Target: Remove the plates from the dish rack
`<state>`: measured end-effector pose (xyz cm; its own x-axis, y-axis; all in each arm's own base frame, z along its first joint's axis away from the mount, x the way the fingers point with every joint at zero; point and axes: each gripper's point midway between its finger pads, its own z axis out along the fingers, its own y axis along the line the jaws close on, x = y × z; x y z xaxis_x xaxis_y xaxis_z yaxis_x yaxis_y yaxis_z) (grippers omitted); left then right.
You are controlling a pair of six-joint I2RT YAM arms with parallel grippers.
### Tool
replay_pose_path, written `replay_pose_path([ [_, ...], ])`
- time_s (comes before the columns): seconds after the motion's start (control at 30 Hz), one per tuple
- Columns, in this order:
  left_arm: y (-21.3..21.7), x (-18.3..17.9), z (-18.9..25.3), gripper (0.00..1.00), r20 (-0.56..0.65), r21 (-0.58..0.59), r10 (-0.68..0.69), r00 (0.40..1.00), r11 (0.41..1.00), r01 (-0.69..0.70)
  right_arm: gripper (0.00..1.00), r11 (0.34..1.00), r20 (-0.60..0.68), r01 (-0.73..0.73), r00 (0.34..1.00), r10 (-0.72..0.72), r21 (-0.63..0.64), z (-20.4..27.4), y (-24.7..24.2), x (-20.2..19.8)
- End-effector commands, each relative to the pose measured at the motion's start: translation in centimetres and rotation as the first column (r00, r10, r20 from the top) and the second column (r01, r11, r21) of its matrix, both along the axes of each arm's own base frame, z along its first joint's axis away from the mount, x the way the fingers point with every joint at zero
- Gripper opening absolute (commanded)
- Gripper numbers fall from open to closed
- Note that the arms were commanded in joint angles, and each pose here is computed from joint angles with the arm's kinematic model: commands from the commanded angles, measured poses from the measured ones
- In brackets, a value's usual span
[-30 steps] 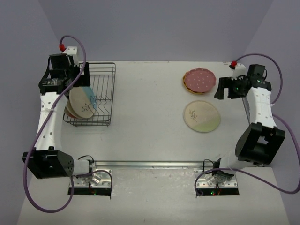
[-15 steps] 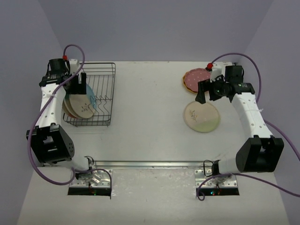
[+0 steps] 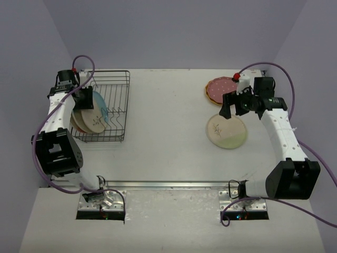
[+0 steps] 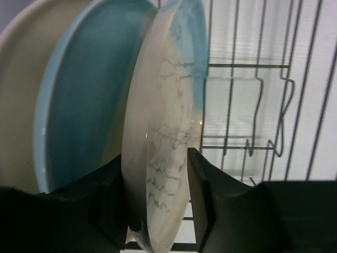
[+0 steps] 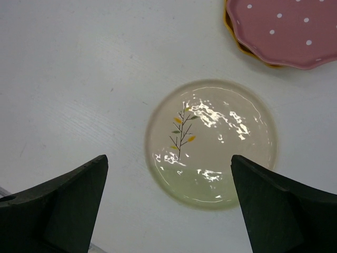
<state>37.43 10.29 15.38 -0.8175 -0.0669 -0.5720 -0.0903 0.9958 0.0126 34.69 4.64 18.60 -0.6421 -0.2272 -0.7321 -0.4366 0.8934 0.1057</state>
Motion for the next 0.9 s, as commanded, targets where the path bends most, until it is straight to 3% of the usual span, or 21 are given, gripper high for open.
replay_pose_path([
  [0.0,-2.1,1.0,0.6,0.3,0.06,-0.102,-0.039,0.997,0.994,0.045,0.99,0.998,0.052,-0.025,0.998,0.023,0.052,1.2,1.0,0.2],
  [0.07,-2.2,1.1,1.0,0.11,0.076,-0.108,-0.032,0.997,0.993,0.04,0.99,0.997,0.056,-0.036,0.998,0.032,0.074,1.4,1.4,0.1],
  [0.13,-2.2,1.3,1.9,0.03,0.099,-0.1,-0.029,0.995,0.994,0.039,0.99,0.995,0.058,-0.048,0.997,0.042,0.09,1.6,1.8,-0.1],
  [0.3,-2.2,1.8,6.1,0.0,0.2,-0.063,-0.053,0.978,0.996,0.067,0.99,0.986,0.075,-0.085,0.994,0.075,0.143,2.6,2.8,-0.5],
  [0.47,-2.1,2.7,14.2,0.0,0.358,0.011,-0.101,0.928,0.995,0.104,0.99,0.97,0.104,-0.12,0.99,0.1,0.21,3.9,4.0,-0.8],
  [0.63,-5.1,1.9,23.1,0.0,0.52,0.025,-0.224,0.824,0.969,0.247,0.99,0.948,0.129,-0.151,0.984,0.118,0.282,5.3,5.2,-1.1],
  [0.73,-9.1,0.0,26.0,0.0,0.587,-0.031,-0.327,0.741,0.905,0.424,0.99,0.915,0.152,-0.191,0.978,0.145,0.356,6.6,6.4,-1.5],
  [0.87,-15.3,-4.1,25.0,0.0,0.643,-0.198,-0.434,0.631,0.702,0.684,0.99,0.831,0.173,-0.271,0.962,0.212,0.486,8.6,8.5,-2.5],
])
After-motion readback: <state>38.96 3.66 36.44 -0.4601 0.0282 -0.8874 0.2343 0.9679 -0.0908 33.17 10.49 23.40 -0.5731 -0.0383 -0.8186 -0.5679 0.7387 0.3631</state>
